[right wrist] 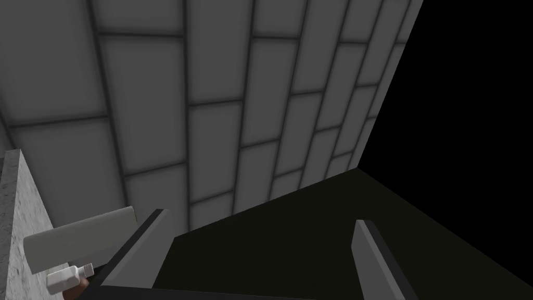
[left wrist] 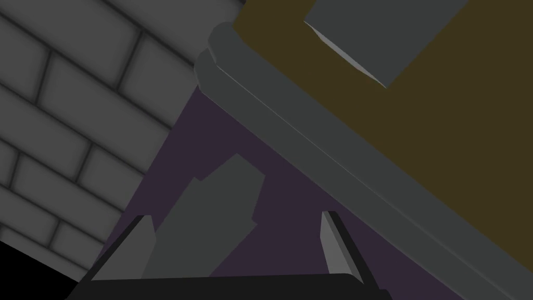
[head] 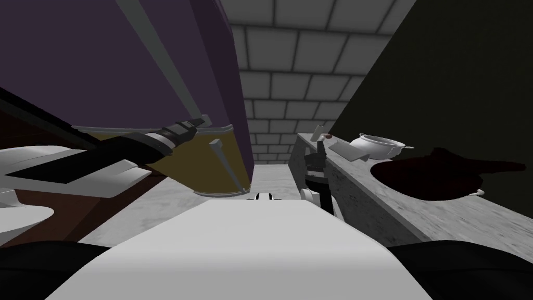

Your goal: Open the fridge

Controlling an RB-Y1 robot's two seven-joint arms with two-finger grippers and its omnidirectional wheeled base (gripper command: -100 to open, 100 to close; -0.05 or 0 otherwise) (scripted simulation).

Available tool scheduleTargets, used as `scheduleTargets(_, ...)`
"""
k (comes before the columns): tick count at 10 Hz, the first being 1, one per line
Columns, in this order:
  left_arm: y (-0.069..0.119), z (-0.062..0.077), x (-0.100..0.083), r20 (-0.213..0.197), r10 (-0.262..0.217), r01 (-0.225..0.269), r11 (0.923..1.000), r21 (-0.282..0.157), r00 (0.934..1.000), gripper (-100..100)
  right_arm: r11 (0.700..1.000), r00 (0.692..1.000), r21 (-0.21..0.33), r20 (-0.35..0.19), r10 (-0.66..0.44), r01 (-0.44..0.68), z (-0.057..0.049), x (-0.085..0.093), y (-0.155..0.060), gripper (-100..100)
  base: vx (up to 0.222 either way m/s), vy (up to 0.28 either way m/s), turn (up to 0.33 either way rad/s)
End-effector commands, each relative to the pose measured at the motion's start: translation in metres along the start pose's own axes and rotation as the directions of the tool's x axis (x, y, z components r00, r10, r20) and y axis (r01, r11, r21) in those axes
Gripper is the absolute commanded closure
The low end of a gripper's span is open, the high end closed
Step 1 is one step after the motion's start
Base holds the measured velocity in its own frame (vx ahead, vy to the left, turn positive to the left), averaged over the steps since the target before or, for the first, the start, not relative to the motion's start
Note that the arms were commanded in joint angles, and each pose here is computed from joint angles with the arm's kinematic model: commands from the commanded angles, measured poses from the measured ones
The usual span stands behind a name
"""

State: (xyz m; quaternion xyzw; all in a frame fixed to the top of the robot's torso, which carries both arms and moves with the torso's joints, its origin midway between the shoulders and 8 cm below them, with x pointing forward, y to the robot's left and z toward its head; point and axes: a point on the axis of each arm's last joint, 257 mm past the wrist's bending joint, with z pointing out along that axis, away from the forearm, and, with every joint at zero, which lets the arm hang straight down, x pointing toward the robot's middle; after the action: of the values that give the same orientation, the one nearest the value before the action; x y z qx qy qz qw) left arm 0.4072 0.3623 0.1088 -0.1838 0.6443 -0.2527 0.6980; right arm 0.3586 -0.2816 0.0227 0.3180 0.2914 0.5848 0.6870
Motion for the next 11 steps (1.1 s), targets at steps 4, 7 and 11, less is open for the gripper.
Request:
scheduleTargets(4, 0.057, 0.017, -0.044, 0.091, 0.023, -0.012, 0.9933, -0.115, 0.9956, -100, 1.000, 1.000, 0.000, 0.000, 0.000, 0.000, 0.000, 0.000, 0.000, 0, -0.124, -0.001, -0.265)
scheduleTargets(7, 0.078, 0.020, -0.058, 0.118, 0.028, -0.009, 0.9873, -0.159, 0.9926, -100, 1.000, 1.000, 0.000, 0.000, 0.000, 0.000, 0.000, 0.000, 0.000, 0, -0.103, -0.006, -0.202)
scheduleTargets(11, 0.116, 0.024, -0.089, 0.177, 0.053, -0.009, 0.9705, -0.241, 0.9827, -100, 1.000, 1.000, 0.000, 0.000, 0.000, 0.000, 0.000, 0.000, 0.000, 0, -0.118, -0.016, -0.272)
